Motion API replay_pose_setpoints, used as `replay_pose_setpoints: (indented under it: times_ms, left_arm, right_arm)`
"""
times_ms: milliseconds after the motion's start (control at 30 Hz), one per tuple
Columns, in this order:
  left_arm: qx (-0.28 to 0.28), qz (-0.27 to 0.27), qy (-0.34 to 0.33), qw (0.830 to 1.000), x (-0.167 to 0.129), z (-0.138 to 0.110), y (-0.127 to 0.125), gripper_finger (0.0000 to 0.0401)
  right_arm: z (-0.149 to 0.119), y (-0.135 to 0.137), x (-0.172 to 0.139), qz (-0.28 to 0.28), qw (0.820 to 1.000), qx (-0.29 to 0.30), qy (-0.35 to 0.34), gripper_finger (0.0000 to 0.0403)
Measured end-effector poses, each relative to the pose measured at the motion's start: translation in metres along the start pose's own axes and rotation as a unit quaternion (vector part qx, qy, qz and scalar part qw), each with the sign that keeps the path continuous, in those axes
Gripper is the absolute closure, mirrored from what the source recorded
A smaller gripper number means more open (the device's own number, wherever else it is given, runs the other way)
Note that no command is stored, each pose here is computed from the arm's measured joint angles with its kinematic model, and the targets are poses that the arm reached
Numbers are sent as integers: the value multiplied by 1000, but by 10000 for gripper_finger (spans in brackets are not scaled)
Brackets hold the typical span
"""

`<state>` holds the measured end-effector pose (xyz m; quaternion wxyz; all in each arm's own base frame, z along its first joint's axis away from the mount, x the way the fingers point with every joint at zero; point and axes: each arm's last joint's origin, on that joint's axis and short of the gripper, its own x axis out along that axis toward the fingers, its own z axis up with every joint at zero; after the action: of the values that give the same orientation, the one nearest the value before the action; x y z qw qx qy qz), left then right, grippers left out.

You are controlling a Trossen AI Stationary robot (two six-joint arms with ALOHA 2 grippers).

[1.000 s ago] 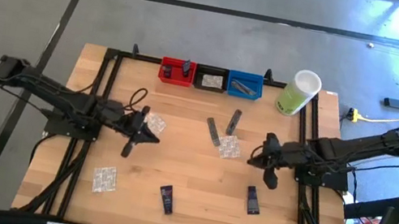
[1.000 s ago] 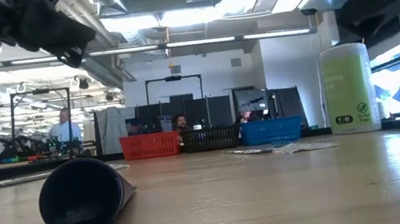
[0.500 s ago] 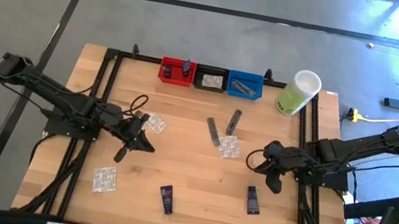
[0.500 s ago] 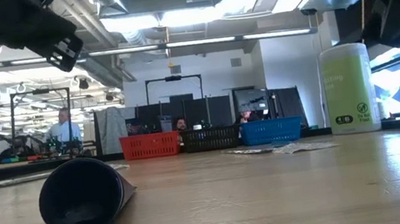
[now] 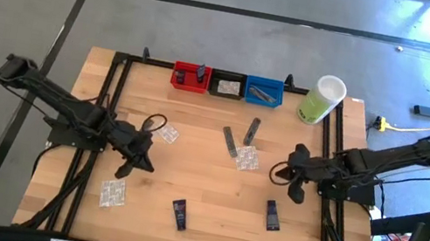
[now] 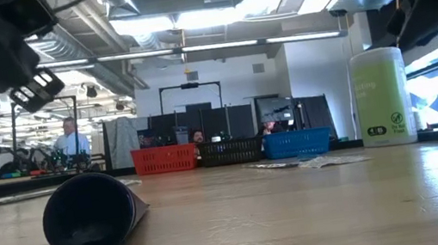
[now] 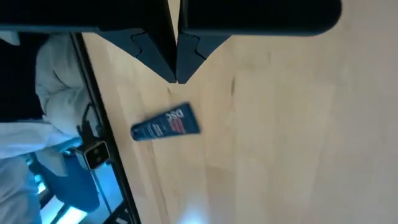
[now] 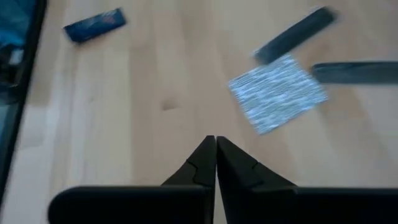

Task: Pick & Place Travel size toiletries
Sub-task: Put the white bandage pack into the black bin

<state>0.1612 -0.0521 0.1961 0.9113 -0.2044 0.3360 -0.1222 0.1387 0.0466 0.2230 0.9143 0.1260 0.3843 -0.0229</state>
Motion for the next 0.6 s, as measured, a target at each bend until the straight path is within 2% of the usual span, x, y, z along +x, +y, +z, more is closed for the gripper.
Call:
replay_pose_setpoints:
  times_ms: [300, 600]
  left_arm:
    - [23, 45, 98, 994, -12, -10, -23, 399]
    - [-32, -20, 155, 987, -14, -21, -42, 394]
  right_arm:
    - [-5, -11, -28, -4, 998, -19, -51, 382]
    - [-5, -13, -37, 14, 997, -18, -77, 398]
